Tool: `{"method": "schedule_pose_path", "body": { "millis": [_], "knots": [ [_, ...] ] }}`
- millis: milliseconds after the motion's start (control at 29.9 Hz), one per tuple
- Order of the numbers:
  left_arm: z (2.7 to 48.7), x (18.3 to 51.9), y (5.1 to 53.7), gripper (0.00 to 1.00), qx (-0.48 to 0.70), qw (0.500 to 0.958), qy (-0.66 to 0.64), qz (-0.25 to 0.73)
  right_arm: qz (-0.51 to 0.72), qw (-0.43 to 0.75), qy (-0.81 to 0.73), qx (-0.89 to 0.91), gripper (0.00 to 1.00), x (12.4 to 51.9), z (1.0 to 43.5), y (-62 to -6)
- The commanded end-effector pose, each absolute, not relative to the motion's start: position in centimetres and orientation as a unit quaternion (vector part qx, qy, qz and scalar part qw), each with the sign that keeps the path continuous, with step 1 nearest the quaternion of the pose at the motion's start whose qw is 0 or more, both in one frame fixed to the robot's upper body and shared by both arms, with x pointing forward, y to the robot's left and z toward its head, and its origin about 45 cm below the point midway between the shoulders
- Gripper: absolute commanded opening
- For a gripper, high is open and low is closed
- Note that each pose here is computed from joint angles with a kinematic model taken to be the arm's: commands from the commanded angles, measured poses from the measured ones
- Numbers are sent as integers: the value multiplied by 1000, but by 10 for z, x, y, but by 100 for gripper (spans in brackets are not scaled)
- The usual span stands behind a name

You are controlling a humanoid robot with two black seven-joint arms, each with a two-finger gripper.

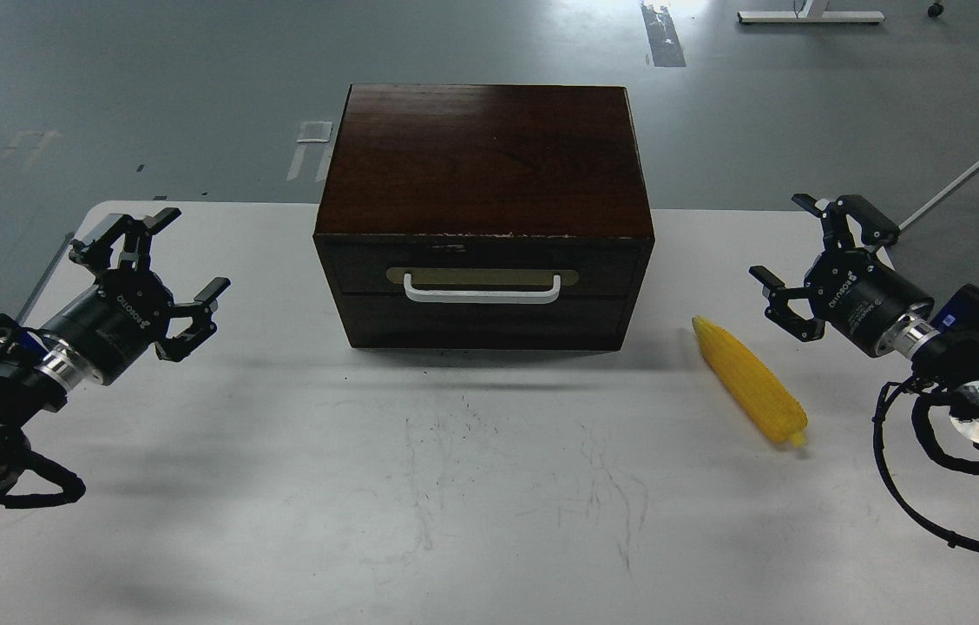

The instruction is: Put corn in drawer with both arms

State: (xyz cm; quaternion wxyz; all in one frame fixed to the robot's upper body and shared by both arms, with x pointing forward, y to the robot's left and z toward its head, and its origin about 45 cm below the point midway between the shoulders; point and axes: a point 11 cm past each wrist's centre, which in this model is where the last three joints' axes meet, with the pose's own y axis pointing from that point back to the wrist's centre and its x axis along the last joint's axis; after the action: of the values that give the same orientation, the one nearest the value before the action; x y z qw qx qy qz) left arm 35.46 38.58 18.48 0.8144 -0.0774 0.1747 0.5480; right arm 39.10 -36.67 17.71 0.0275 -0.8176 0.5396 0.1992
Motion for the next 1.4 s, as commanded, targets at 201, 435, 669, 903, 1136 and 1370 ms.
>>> {"method": "schedule_pose_path", "body": {
  "millis": [201, 435, 669, 903, 1136, 1370],
  "knots": [
    [186, 354, 387, 99, -73, 816, 174, 547, 196, 34, 543, -816, 100, 393, 180, -368],
    [206, 362, 423, 99, -60, 802, 138, 578, 196, 33, 542, -817, 100, 393, 180, -367],
    [306, 406, 413, 99, -23, 846, -21, 532, 192, 33, 542, -817, 100, 395, 183, -368],
    [377, 403, 309, 99, 34, 907, -237, 347, 192, 36, 544, -816, 100, 395, 183, -369],
    [387, 366, 191, 99, 125, 872, -455, 132, 191, 34, 544, -816, 100, 395, 183, -369],
    [376, 353, 112, 99, 195, 802, -563, -28, 190, 34, 545, -816, 100, 395, 183, -371]
  ]
}}
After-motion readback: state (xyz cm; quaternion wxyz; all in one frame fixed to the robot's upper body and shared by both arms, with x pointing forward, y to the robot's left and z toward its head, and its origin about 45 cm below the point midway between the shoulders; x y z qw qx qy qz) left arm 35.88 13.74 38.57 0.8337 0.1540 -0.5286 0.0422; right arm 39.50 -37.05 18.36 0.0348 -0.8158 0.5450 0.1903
